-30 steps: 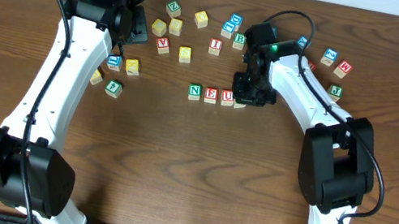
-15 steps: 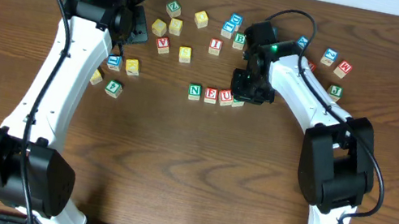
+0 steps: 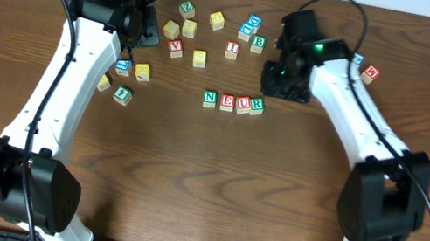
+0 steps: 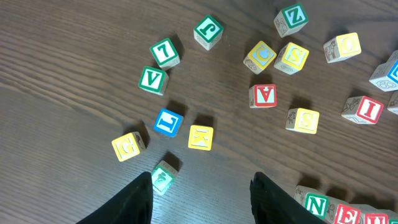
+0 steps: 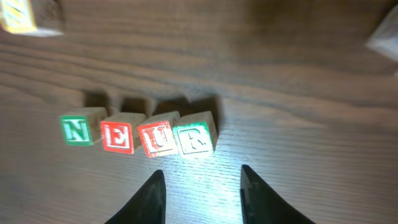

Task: Spell out NEURIPS
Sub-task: 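Raise the right gripper and move it toward the red I block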

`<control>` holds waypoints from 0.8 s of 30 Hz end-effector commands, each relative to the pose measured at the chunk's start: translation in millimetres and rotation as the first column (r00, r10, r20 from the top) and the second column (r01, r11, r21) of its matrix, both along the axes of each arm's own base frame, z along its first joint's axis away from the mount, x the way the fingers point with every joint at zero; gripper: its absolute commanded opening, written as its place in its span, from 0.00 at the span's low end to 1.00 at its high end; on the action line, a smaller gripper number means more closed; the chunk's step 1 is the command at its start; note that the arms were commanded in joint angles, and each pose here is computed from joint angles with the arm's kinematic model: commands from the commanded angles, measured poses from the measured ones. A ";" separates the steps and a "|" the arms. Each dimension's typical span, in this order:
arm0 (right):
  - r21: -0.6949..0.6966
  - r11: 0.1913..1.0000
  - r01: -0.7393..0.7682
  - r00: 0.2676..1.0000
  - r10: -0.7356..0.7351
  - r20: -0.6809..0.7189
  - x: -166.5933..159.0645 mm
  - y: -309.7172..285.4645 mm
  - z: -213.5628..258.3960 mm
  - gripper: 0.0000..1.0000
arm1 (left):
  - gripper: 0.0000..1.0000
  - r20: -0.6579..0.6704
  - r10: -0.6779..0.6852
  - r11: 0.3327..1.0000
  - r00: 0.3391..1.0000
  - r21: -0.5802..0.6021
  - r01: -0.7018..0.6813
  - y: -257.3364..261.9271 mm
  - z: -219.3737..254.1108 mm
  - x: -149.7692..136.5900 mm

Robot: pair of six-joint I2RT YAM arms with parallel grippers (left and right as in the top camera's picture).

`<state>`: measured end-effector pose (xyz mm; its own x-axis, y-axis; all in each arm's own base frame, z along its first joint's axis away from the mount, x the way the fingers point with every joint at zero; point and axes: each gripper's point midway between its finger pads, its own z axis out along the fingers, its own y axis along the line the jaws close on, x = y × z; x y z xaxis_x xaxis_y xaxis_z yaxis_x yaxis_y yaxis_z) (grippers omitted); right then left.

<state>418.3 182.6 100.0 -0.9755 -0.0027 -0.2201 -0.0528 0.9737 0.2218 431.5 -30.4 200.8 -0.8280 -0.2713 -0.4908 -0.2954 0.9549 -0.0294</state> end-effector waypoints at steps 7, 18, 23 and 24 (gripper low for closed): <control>-0.011 0.997 -0.078 0.988 0.079 0.132 15.8 -21.1 63.4 0.40 | 0.50 0.011 0.007 1.000 1.000 0.015 -0.007 4.5 5.4 0.4; -0.012 0.995 -0.100 0.976 0.101 0.191 27.3 -18.4 72.3 0.45 | 0.50 0.012 0.007 1.000 1.000 0.015 -0.007 4.5 5.5 0.6; -0.018 0.992 -0.127 0.964 0.127 0.235 32.9 -17.0 92.9 0.49 | 0.50 0.045 0.006 1.000 0.999 0.010 -0.007 3.5 9.8 7.4; -0.019 0.991 -0.129 0.961 0.129 0.246 34.3 -16.8 98.3 0.50 | 0.50 0.053 0.006 1.000 0.999 0.009 -0.007 3.3 11.1 8.6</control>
